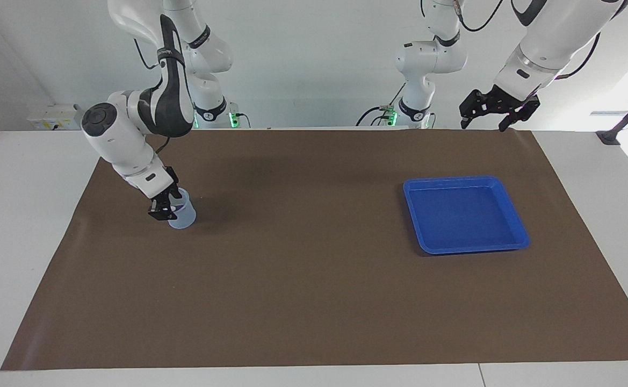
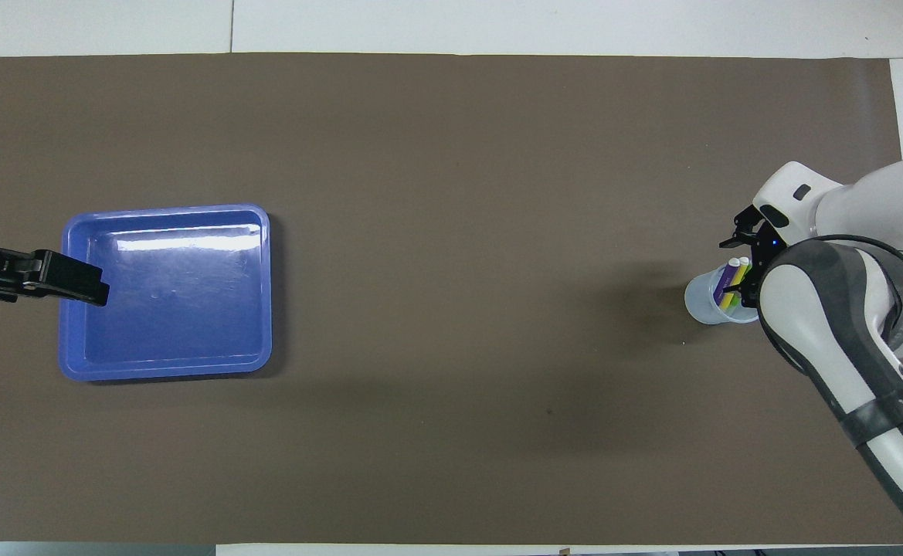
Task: Right arm passes pens to left for tray arrangement
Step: 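Grasp the purple pen with the right gripper and lift it out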
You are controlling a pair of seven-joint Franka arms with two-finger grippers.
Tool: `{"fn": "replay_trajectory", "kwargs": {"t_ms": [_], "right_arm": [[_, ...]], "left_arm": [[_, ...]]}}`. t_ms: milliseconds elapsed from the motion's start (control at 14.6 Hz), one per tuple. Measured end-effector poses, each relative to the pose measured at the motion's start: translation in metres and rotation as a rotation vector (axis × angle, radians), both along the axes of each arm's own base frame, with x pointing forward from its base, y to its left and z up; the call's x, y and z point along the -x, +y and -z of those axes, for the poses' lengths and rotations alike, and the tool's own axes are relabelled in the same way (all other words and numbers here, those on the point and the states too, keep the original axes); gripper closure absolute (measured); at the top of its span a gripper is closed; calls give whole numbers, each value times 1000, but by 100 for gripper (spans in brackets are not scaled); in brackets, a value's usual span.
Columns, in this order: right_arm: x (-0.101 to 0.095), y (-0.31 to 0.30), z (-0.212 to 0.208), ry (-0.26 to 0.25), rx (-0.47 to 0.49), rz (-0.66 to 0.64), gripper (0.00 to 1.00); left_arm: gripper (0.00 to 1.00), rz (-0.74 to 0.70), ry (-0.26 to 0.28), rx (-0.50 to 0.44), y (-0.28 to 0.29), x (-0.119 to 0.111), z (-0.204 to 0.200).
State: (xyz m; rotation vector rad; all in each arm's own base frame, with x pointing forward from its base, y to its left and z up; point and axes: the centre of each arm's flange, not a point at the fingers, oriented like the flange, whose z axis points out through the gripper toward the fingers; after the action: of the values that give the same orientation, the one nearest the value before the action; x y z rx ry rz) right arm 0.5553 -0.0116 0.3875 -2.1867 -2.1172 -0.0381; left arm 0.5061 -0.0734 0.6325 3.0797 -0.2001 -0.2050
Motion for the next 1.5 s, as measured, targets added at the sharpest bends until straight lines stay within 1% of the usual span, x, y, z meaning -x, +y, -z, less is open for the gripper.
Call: {"fn": "replay_trajectory", "kwargs": {"t_ms": [341,410,614,683,1092,1297,1434,1502], "right_arm": [[1,-2,1,1,-1,-12,37],[2,-4,2,2,-1,-13,39],[3,-7,4,7,-2,-13,41],[3,-7,4,8,-2,-13,44],[5,-7,5,10,-2,-13,45],[5,-7,5,10,-2,-13,48],[5,-7,5,10,-2,-13,61],[5,-7,5,10,-2,-13,61]], "left_arm": [[0,0,0,0,0,0,0],[0,0,0,0,0,0,0],[0,0,0,0,0,0,0],[0,0,0,0,0,0,0],[0,-1,0,0,0,0,0],[0,-1,0,0,0,0,0],[0,-2,0,0,0,0,0],[0,-2,0,0,0,0,0]]}}
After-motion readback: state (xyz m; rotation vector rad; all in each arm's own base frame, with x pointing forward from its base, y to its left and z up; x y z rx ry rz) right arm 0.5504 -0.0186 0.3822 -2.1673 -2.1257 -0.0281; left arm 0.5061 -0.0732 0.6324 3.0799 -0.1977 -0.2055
